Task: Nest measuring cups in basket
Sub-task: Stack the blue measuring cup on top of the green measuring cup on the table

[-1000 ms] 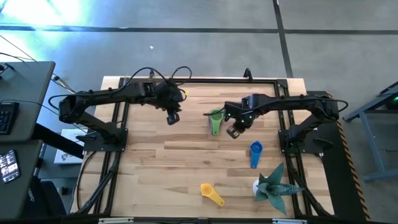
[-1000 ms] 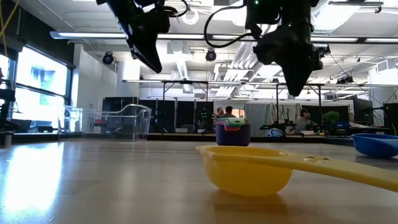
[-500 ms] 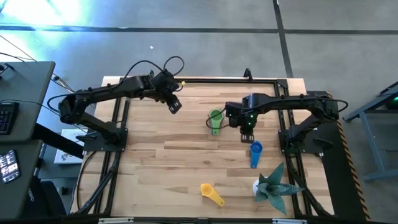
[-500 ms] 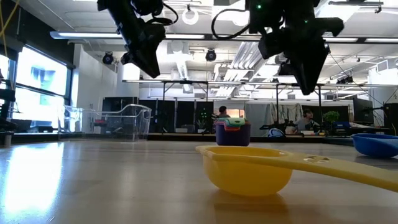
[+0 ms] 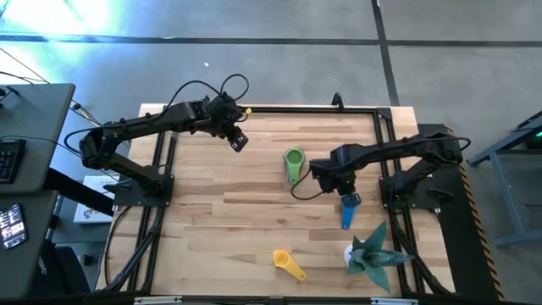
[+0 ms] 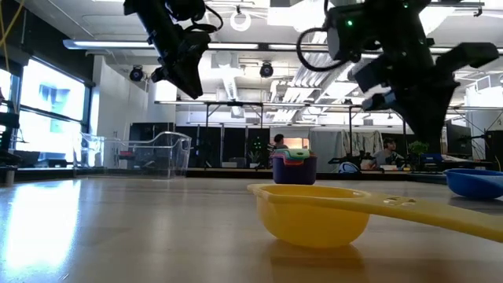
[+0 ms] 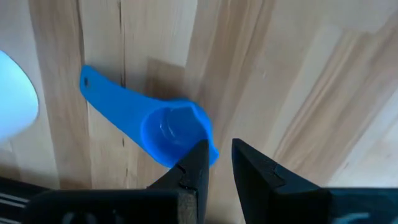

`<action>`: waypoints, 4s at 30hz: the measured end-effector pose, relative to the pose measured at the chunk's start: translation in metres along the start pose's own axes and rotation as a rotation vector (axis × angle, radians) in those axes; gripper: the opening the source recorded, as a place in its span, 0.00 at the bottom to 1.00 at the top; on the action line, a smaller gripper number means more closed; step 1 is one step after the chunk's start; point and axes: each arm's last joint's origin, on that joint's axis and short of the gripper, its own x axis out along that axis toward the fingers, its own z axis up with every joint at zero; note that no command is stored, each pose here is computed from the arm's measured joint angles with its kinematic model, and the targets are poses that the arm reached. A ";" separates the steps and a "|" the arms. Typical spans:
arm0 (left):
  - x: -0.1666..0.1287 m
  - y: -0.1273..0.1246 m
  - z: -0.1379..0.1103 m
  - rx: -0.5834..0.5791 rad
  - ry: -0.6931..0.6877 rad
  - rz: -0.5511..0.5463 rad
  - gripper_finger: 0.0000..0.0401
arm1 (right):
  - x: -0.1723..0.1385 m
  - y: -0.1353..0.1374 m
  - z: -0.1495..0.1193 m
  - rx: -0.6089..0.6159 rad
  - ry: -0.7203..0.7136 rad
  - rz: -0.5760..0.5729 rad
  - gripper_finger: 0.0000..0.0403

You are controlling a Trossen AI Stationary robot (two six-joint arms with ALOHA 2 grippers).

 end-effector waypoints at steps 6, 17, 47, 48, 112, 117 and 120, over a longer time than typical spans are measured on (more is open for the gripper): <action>0.000 0.000 0.000 -0.006 0.000 0.000 0.20 | 0.017 0.004 -0.005 -0.027 0.031 0.009 0.15; 0.000 0.001 0.000 -0.006 -0.010 0.037 0.20 | 0.022 0.008 -0.002 -0.041 -0.001 0.020 0.15; 0.000 0.001 0.000 -0.006 -0.011 0.039 0.20 | 0.039 0.004 0.009 -0.085 0.057 0.010 0.15; 0.000 0.001 0.000 -0.005 -0.011 0.039 0.20 | 0.039 0.004 0.009 -0.086 0.057 0.010 0.15; 0.000 0.001 0.001 0.019 -0.012 0.032 0.20 | -0.108 -0.116 0.038 -0.077 -0.374 -0.418 0.00; 0.000 0.001 0.000 0.019 -0.012 0.032 0.20 | -0.117 -0.123 0.044 -0.179 -0.441 -0.507 0.00; 0.000 0.001 0.000 0.020 -0.012 0.032 0.20 | -0.117 -0.127 0.049 -0.261 -0.458 -0.542 0.00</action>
